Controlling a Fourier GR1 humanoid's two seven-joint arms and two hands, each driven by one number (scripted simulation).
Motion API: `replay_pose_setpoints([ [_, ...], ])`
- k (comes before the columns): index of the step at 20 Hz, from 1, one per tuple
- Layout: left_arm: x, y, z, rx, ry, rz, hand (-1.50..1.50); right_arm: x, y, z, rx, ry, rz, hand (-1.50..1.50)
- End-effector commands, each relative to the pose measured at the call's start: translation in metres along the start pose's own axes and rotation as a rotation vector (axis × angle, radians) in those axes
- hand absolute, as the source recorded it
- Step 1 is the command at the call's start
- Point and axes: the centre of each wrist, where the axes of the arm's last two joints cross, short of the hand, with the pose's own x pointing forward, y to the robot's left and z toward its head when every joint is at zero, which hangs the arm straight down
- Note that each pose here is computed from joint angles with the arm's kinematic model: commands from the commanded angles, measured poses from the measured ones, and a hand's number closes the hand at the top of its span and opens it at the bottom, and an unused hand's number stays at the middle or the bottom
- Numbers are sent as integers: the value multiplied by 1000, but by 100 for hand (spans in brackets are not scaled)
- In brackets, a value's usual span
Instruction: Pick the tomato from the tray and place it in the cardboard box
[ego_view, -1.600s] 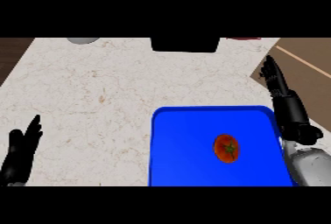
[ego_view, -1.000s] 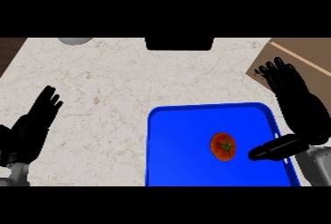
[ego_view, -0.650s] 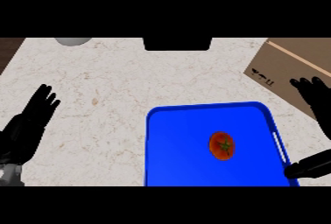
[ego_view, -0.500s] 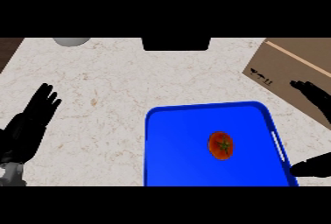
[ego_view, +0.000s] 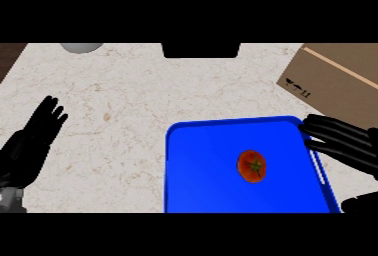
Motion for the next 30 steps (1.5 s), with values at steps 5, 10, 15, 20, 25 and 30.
replay_pose_setpoints([
  [5, 11, -11, -6, -19, 1, 15, 0, 24, 16, -34, 187, 174, 42, -150],
  [10, -7, 8, -9, -5, -3, -11, 0, 33, 30, -33, 234, 223, 41, -150],
  [15, -10, 10, -5, -8, 2, 15, 0, 25, 40, -34, 270, 238, 44, -150],
  [20, -2, -9, -7, -24, 4, 6, 0, 11, 58, -40, 295, 244, 77, -150],
  [25, 10, -6, 3, -43, 3, 15, 0, 4, 49, -59, 275, 206, 42, -150],
  [30, -5, -15, -9, -4, 4, 5, 0, 13, 48, -44, 237, 174, 65, -150],
])
